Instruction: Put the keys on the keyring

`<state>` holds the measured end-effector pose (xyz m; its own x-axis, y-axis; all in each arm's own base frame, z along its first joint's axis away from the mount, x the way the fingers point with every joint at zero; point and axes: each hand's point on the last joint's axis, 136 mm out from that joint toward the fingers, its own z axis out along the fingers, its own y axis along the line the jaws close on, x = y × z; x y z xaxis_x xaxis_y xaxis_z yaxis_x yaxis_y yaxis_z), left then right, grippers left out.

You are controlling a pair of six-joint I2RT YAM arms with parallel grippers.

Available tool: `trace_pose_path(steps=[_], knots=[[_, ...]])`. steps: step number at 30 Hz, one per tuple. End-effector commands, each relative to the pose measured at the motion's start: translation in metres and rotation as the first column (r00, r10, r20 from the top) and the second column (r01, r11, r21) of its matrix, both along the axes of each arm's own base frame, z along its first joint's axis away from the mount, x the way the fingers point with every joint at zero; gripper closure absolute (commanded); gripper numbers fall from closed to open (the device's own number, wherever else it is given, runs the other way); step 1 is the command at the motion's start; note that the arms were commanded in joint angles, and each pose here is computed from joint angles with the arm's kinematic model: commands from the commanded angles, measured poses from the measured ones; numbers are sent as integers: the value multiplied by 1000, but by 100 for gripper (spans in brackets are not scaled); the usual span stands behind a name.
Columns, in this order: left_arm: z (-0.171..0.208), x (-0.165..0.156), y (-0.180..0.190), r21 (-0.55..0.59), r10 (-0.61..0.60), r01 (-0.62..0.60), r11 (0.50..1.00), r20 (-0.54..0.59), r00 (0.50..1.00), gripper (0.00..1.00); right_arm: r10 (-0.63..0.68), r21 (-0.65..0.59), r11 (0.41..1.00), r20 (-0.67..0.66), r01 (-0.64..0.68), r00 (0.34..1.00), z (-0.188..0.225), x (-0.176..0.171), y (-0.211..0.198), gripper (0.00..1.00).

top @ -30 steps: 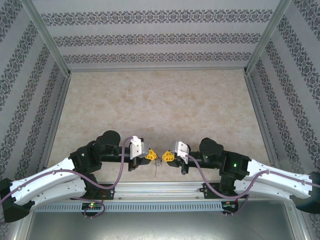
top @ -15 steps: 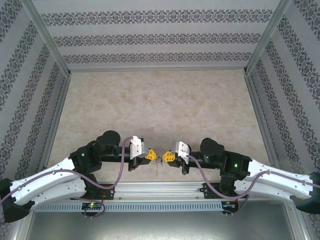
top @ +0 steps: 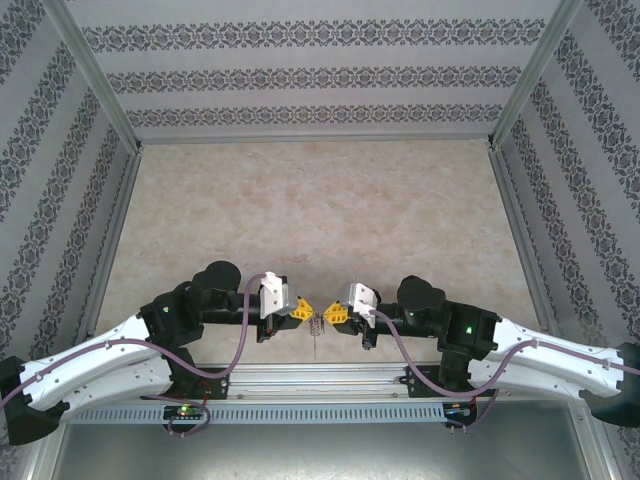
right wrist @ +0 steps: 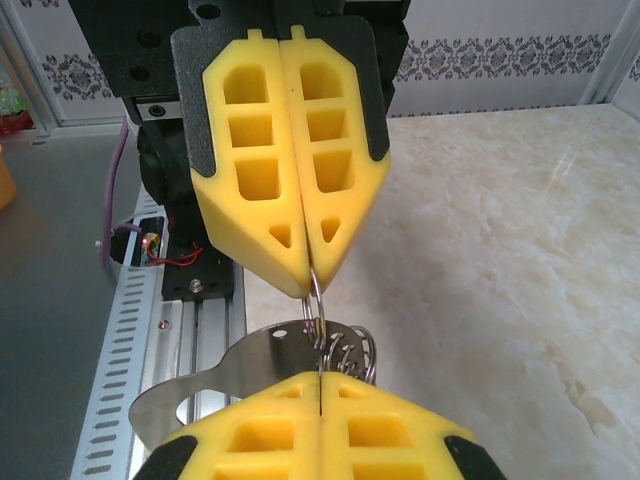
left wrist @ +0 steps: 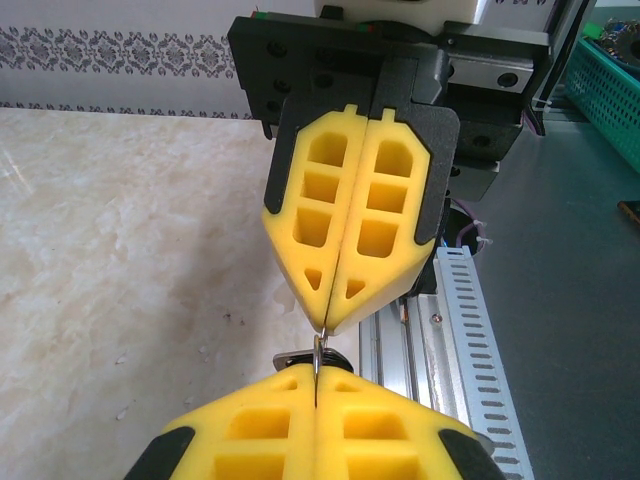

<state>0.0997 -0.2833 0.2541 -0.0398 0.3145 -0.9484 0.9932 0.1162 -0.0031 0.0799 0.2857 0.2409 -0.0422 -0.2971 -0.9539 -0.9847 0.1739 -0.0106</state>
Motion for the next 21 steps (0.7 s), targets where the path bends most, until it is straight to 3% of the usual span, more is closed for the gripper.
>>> trace_pose_path(steps=[1,21], knots=[[20,-3,-3,-60,-18,21,998,47,999,100,23,52,998,10,-24,1000,21,-4,3,100],[20,-2,-4,-58,-17,20,998,46,999,100,37,62,997,14,-37,999,25,-5,6,100]])
